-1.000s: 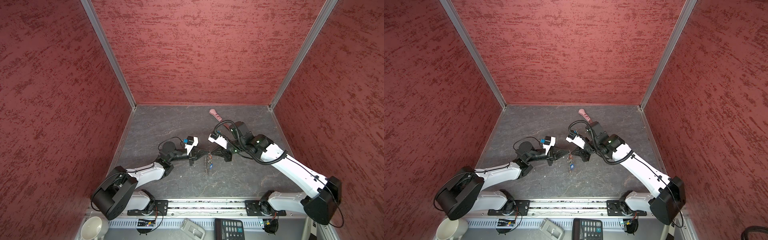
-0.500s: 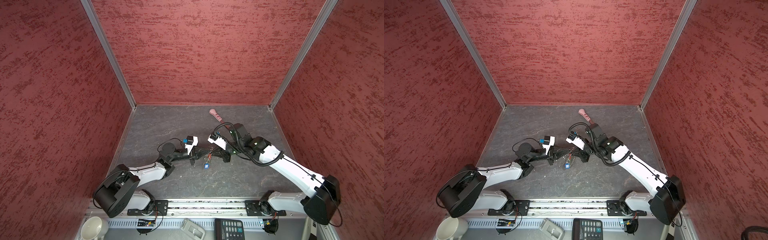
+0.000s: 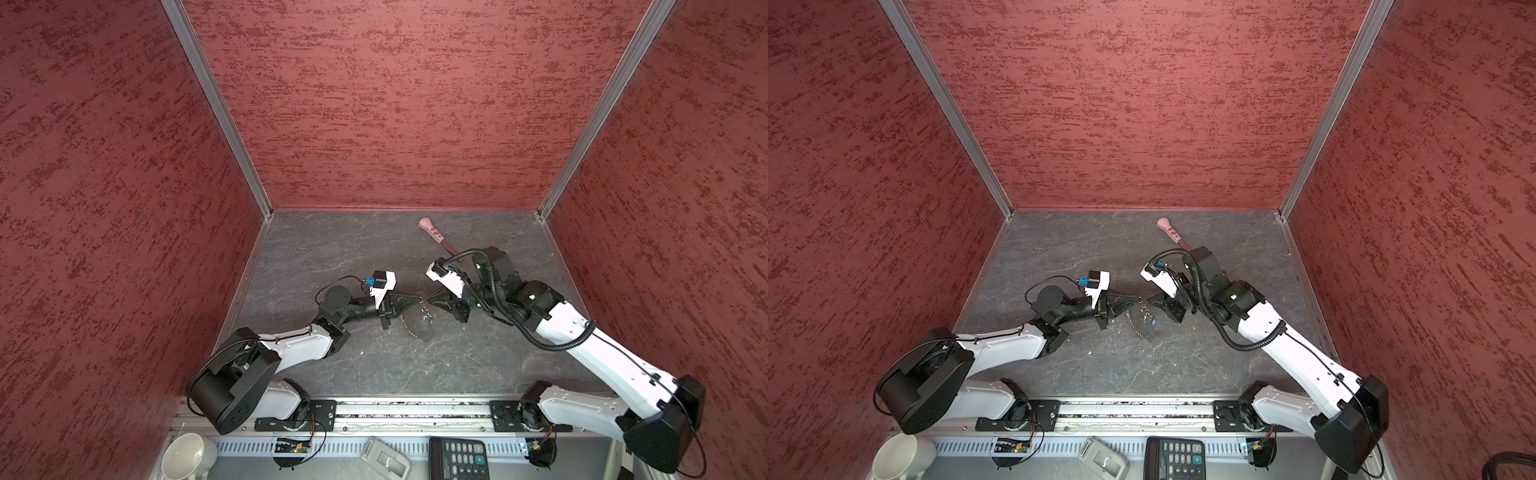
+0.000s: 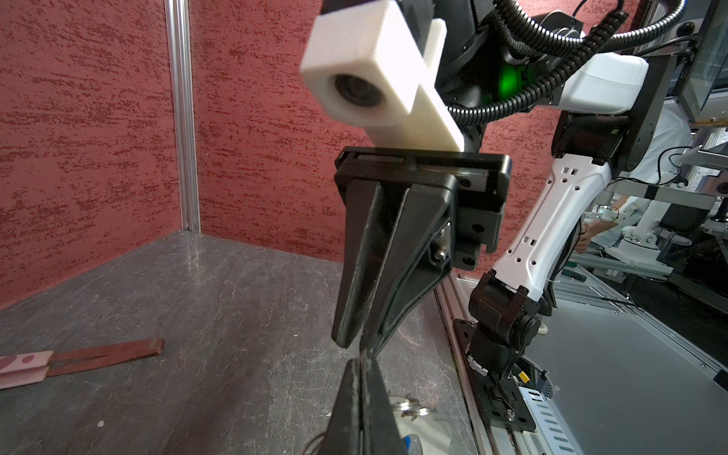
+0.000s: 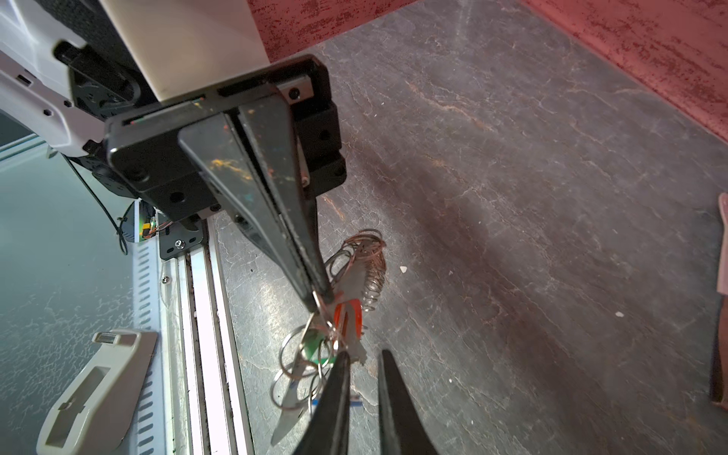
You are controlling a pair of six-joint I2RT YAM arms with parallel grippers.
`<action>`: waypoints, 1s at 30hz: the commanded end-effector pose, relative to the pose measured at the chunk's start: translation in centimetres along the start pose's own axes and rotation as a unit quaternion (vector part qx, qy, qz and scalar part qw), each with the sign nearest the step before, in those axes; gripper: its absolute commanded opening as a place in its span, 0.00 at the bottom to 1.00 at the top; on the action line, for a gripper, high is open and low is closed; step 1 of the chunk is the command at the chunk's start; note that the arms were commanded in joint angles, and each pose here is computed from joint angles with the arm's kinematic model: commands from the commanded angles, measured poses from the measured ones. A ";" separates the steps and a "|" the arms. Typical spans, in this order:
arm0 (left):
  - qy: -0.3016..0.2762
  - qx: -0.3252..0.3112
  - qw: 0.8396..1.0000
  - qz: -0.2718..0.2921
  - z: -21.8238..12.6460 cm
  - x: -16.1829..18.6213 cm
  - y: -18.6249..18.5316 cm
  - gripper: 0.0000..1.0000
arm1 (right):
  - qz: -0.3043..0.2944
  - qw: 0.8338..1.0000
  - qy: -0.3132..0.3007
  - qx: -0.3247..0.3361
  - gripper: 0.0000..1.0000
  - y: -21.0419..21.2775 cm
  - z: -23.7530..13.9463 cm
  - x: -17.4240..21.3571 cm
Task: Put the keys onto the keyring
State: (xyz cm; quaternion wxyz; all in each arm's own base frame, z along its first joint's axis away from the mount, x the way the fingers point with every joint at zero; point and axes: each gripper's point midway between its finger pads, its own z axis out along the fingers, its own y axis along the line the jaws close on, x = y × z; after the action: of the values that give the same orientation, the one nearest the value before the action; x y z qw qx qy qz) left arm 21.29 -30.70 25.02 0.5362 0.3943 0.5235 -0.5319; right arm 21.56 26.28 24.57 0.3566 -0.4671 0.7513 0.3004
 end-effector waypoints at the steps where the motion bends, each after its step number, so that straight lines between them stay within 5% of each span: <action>1: -0.018 0.010 1.000 0.020 0.0 -0.8 -0.5 0.00 | -0.017 0.999 -0.030 -0.020 0.20 0.9 -0.4 -0.7; 14: -0.019 0.045 0.999 0.017 0.1 -0.9 -1.6 0.00 | -0.024 0.997 -0.023 -0.069 0.20 1.9 0.7 -0.4; 24: -0.024 0.050 0.998 0.016 0.1 -1.1 -1.7 0.00 | -0.017 0.994 -0.011 -0.105 0.03 2.9 1.1 0.6; 30: -0.034 0.045 0.998 0.015 0.1 -1.5 -1.6 0.00 | -0.015 0.994 -0.010 -0.106 0.03 2.9 1.4 0.9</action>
State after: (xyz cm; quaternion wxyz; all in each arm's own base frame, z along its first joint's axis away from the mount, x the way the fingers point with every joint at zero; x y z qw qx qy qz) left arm 20.12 -30.91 25.28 0.5209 0.4113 0.4997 -0.5566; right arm 19.50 27.77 24.03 0.3255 -0.5026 0.7117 0.3673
